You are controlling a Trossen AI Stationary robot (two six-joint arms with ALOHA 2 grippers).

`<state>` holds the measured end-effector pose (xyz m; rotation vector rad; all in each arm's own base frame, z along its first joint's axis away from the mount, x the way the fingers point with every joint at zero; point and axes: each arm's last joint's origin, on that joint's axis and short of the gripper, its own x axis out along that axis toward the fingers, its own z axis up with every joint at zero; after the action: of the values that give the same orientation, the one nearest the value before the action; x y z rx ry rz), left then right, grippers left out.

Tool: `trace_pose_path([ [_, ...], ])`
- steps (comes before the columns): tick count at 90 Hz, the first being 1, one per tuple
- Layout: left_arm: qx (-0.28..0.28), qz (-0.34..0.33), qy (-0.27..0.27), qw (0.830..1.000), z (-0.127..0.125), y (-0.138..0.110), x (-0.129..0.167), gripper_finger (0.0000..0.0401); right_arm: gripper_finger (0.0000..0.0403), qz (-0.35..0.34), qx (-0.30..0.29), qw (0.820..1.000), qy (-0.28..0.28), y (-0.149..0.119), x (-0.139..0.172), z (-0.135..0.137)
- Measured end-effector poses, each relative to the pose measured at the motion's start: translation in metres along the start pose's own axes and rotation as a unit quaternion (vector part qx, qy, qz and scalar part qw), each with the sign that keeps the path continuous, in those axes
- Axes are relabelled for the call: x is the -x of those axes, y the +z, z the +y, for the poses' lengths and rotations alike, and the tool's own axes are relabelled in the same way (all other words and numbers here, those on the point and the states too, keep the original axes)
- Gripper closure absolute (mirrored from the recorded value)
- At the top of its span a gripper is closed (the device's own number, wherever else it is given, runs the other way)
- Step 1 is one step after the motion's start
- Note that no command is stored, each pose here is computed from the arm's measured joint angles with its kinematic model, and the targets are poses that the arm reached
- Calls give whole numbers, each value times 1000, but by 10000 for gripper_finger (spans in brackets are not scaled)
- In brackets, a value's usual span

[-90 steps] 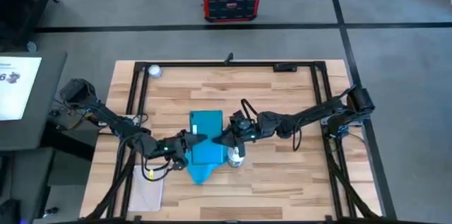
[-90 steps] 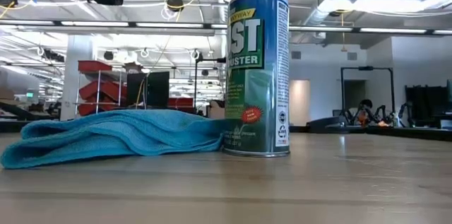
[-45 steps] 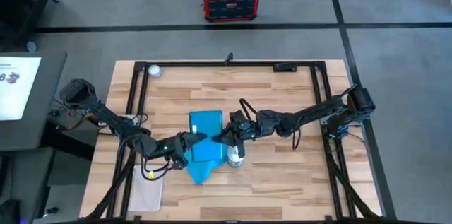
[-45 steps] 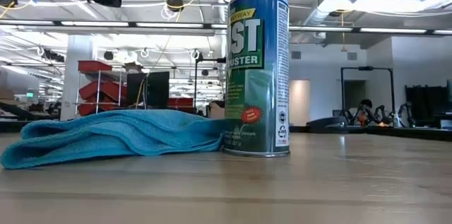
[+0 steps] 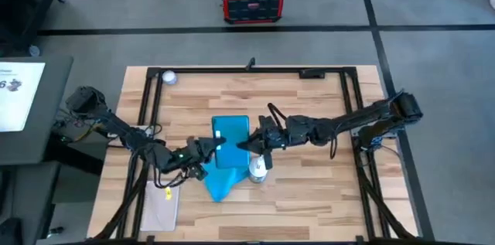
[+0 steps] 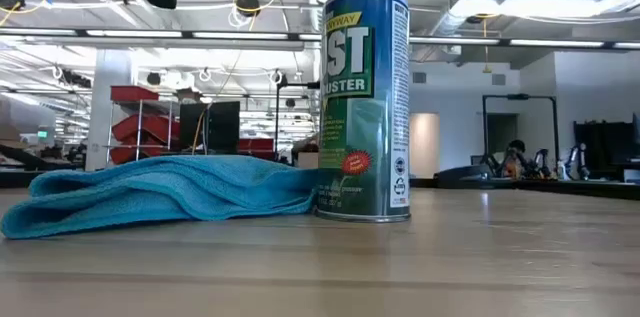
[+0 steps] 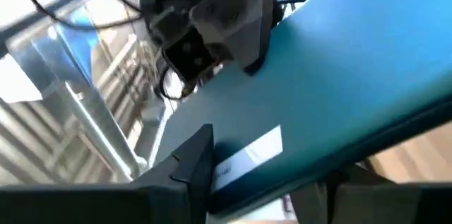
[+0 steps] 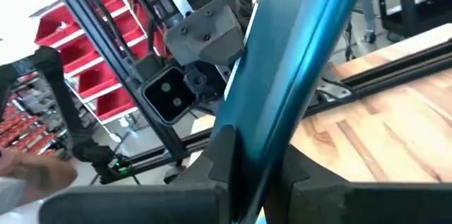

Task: Apply microfiber cloth
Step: Spray the back of the blue tablet with the spray bottle

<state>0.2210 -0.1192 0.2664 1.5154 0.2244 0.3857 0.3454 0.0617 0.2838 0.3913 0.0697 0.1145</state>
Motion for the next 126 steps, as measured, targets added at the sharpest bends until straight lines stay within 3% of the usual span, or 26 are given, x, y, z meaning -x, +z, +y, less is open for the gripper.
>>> trace_pose_path([
  [18,73,20,9,997,2,-2,0,274,381,2,1,1000,-7,1,1,-3],
  [59,131,53,14,990,3,-5,-1,269,378,-2,21,1000,-19,9,5,-8],
  [64,141,70,16,987,3,-8,-3,264,378,-2,34,999,-24,10,8,-8],
  [68,188,111,26,975,5,-13,-2,261,388,11,104,994,-39,10,12,-9],
  [73,220,125,39,967,11,-15,-6,258,394,10,115,993,-36,12,15,-5],
  [94,214,144,35,966,5,-21,-12,256,394,-6,121,992,-37,21,27,12],
  [126,273,147,44,950,2,-26,-19,309,394,20,170,977,-127,28,50,19],
])
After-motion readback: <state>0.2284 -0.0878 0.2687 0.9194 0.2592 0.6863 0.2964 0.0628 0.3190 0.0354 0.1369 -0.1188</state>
